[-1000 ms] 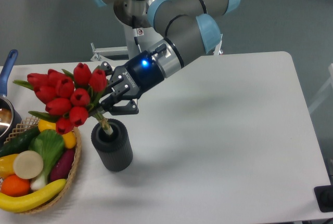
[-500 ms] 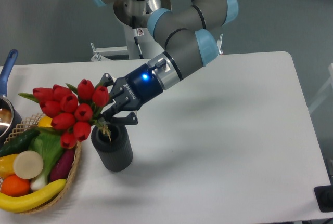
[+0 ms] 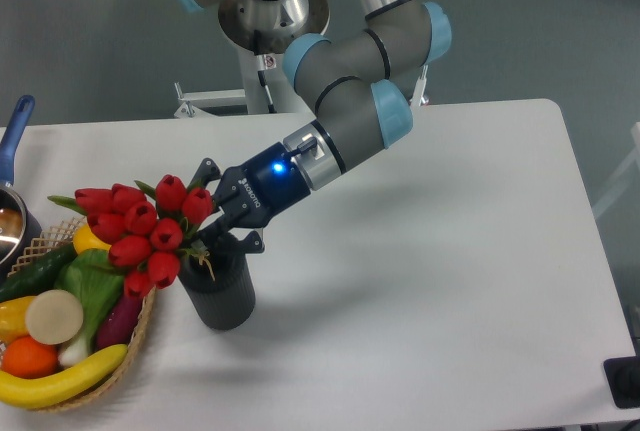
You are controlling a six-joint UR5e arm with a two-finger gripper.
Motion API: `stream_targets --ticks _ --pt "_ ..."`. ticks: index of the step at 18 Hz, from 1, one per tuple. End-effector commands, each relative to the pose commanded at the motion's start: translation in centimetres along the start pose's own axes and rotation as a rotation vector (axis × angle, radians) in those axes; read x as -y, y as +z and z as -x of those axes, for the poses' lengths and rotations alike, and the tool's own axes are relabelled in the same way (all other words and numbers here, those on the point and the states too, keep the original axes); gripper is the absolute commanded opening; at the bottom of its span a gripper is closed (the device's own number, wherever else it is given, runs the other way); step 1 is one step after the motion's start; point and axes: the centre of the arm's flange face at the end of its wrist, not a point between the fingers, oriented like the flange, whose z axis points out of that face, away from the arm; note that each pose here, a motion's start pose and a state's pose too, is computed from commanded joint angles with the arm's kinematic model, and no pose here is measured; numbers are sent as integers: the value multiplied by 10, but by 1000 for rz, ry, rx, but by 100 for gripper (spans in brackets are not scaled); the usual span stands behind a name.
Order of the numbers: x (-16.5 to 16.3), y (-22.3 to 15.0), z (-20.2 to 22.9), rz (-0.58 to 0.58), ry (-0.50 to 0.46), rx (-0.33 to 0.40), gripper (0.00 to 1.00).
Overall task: Insert the flowers into the vase
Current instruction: 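Lower the tulip stems down into the black vase opening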
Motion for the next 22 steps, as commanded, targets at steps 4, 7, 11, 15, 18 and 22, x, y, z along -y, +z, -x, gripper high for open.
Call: stream_targets --ticks 4,7,11,15,18,22 --pt "-16 3 1 2 2 -5 27" --pt "-26 5 4 4 7 -8 29" --pt "-32 0 9 2 19 1 30" --pt "-36 -7 12 6 15 15 30" --pt "-40 -8 12 21 10 20 35" --pt "-45 -7 13 26 2 20 39"
